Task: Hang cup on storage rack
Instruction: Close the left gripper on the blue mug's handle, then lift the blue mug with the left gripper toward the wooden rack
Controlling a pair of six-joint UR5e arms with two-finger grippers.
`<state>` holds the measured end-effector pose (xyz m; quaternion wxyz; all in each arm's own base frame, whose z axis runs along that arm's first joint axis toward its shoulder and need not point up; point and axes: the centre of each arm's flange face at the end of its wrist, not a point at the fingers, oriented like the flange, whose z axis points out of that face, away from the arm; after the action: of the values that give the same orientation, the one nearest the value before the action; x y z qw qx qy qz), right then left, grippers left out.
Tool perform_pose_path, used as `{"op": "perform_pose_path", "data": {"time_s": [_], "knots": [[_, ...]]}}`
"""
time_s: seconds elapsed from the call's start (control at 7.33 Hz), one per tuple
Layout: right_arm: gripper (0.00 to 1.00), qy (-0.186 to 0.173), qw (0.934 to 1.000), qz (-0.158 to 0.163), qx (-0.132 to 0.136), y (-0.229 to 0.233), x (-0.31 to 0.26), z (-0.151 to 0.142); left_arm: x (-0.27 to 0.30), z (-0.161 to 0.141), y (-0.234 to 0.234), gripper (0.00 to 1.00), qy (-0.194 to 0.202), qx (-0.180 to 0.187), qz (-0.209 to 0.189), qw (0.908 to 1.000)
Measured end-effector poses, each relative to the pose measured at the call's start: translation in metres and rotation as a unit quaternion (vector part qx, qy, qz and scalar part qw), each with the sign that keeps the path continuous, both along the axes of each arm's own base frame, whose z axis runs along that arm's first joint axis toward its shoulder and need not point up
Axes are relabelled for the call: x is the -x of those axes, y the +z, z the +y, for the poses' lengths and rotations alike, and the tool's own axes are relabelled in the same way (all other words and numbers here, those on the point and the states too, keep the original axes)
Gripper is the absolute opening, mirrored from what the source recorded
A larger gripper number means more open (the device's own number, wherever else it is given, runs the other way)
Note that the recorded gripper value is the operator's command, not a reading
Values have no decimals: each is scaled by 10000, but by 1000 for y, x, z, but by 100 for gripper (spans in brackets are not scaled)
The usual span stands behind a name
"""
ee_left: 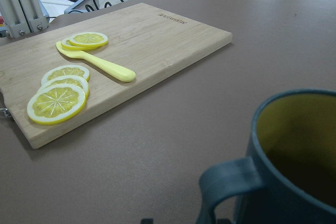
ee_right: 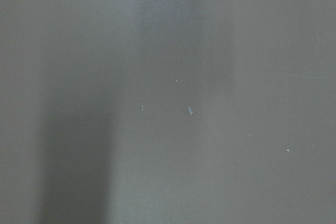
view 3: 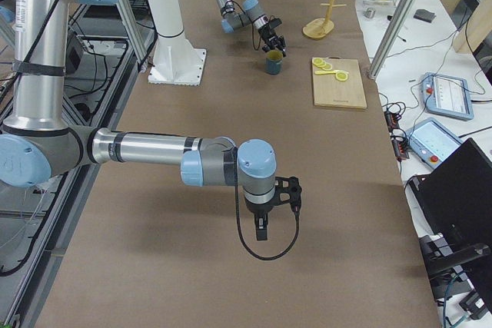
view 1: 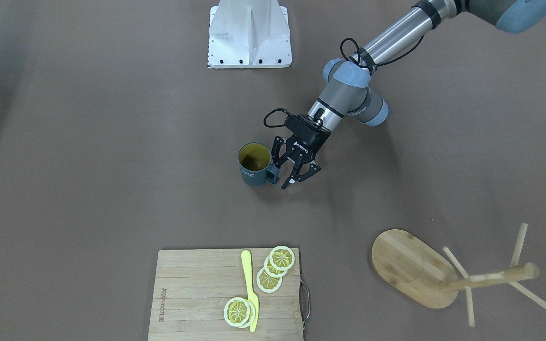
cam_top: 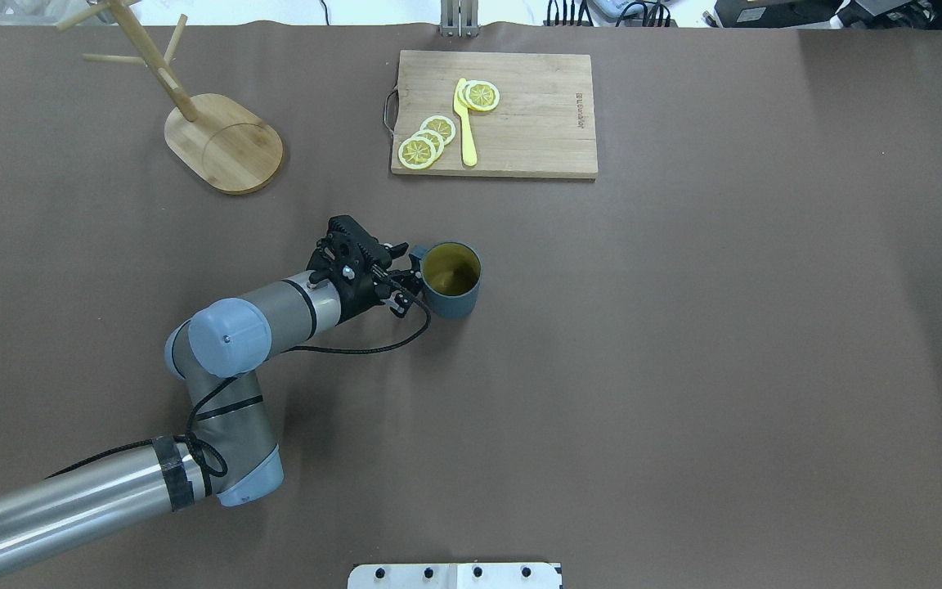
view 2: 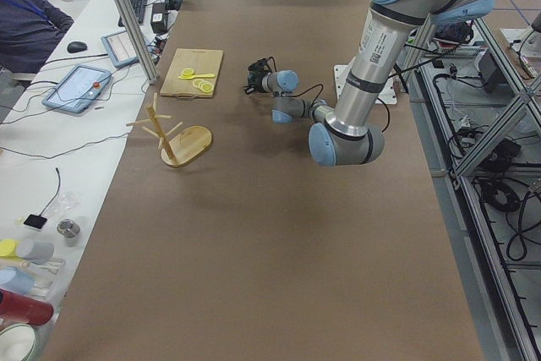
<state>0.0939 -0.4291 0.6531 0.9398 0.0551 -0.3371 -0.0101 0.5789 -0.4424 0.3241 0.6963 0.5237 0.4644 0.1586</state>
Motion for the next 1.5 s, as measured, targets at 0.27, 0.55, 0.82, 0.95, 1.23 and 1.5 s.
{"op": "perform_pose_path", "data": {"time_s": [0.27,0.55,0.82,0.95,1.23,1.5], "knots": [[100,0,10000,0,3,0,0,0,-1,-1,0,30,0,4,-8,10000],[100,4,10000,1,7,0,0,0,-2,-1,-1,14,0,0,-3,10000],[100,6,10000,1,7,0,0,0,-2,-1,-2,0,2,-2,10,10000],[100,6,10000,1,6,0,0,0,-1,-1,-6,0,13,-5,54,10000],[100,6,10000,3,7,0,0,0,4,-6,-24,0,45,100,331,9994],[100,6,10000,6,9,0,0,0,10,-6,-43,0,81,840,1076,9906]]}}
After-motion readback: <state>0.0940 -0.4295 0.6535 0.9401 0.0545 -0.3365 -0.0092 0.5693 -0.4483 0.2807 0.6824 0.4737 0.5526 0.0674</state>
